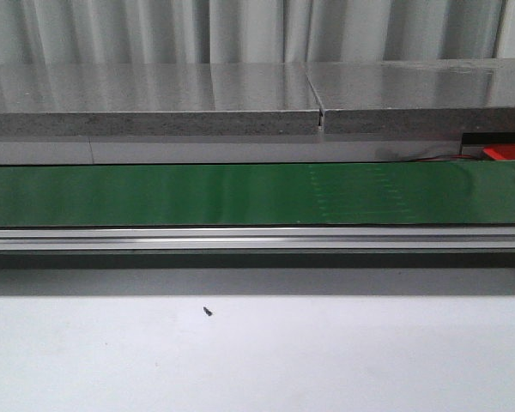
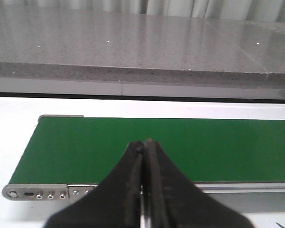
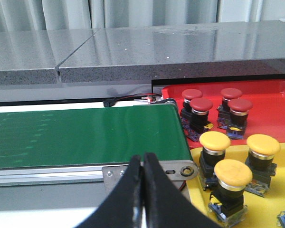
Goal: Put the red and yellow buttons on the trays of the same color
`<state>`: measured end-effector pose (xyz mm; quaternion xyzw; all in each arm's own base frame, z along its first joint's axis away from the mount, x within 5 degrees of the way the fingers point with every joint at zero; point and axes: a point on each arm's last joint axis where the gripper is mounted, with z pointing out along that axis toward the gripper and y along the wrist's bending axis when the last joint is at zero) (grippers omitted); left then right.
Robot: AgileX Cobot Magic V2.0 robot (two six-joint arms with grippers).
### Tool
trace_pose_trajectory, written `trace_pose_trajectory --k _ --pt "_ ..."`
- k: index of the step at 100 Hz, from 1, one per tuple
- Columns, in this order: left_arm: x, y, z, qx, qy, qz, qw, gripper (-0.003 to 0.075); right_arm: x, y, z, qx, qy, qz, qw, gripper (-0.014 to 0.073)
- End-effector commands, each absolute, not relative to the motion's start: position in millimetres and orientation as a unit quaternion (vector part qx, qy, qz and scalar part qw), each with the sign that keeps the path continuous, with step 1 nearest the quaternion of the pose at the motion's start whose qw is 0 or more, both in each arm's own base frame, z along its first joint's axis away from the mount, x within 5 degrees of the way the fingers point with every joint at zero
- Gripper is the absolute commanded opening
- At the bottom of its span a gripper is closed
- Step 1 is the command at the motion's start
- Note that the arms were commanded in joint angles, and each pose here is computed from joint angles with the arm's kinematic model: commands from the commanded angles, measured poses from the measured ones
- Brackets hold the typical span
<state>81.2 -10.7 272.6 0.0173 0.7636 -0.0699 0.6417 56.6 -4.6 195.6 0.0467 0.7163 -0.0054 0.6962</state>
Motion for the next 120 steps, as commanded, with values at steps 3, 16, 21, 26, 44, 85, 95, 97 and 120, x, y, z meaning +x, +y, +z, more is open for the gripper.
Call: trace_pose_trajectory --k 3,16,21,26,44,85,95,97,120 --pt "78.4 -7.6 275.2 0.004 0.719 -0.063 0.692 -0.0018 54.2 -3.5 207.6 0.035 0.68 -0.007 0.733 -0.0066" --pt "71.4 -6.1 255.3 0.005 0.698 -0.056 0.713 -0.0019 54.2 -3.5 207.6 0.035 0.68 -0.007 0.733 -0.0066" --pt "68.5 -5.9 247.0 0.005 0.695 -0.056 0.716 -0.0019 54.2 -3.5 207.6 0.035 0.68 -0.007 0.733 -0.0066" --pt "65.2 -5.6 239.1 0.005 0.692 -0.056 0.719 -0.0019 54.2 -3.5 207.6 0.035 0.68 -0.007 0.733 -0.0066" --pt "52.8 -4.3 210.2 0.003 0.668 -0.057 0.742 -0.0018 54.2 -3.5 207.6 0.035 0.68 -0.007 0.733 -0.0066" --pt "54.8 -4.5 200.9 0.002 0.675 -0.059 0.736 -0.0019 54.4 -3.5 207.4 0.035 0.68 -0.007 0.732 -0.0066" --pt "54.8 -4.5 200.9 0.002 0.675 -0.059 0.736 -0.0019 54.4 -3.5 207.4 0.035 0.68 -0.007 0.732 -0.0066" --pt "54.8 -4.5 200.9 0.002 0.675 -0.059 0.736 -0.0018 54.4 -3.5 207.4 0.035 0.68 -0.007 0.732 -0.0066" --pt "54.8 -4.5 200.9 0.002 0.675 -0.059 0.736 -0.0019 54.4 -3.5 207.4 0.035 0.68 -0.007 0.732 -0.0066"
